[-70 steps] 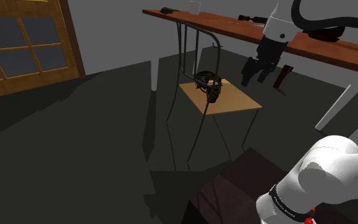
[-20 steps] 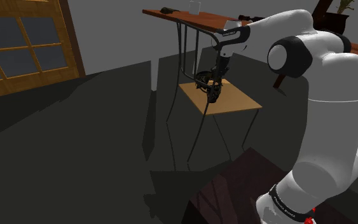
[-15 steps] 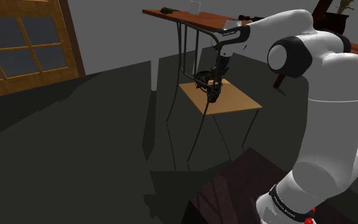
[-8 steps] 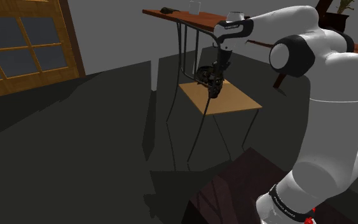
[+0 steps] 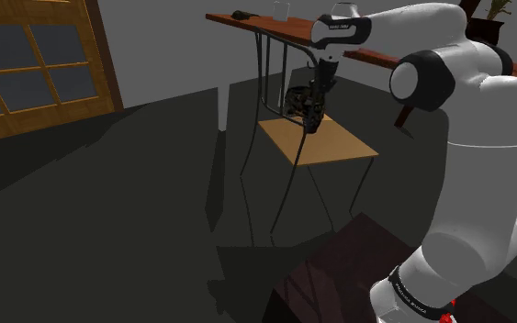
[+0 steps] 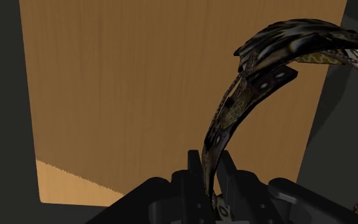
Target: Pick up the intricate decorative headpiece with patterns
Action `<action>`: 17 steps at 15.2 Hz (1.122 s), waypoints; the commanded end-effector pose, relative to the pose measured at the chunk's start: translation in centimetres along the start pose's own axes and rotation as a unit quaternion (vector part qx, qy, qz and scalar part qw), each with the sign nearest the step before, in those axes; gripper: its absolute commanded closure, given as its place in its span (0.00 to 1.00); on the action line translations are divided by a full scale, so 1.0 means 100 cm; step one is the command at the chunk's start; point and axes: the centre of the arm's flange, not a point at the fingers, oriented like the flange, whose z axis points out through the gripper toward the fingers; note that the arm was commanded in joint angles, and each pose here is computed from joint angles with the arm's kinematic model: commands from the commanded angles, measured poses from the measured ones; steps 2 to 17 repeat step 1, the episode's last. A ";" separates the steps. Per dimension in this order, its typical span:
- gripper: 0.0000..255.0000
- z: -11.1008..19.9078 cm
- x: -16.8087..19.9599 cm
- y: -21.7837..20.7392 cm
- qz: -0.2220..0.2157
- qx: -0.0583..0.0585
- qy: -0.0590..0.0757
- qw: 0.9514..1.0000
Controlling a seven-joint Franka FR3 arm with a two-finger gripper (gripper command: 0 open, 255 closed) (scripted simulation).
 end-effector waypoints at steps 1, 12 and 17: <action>1.00 -0.003 0.000 0.000 0.000 0.000 0.000 1.000; 1.00 -0.003 0.000 0.000 0.000 0.000 0.000 1.000; 1.00 -0.003 0.000 0.000 0.000 0.000 0.000 1.000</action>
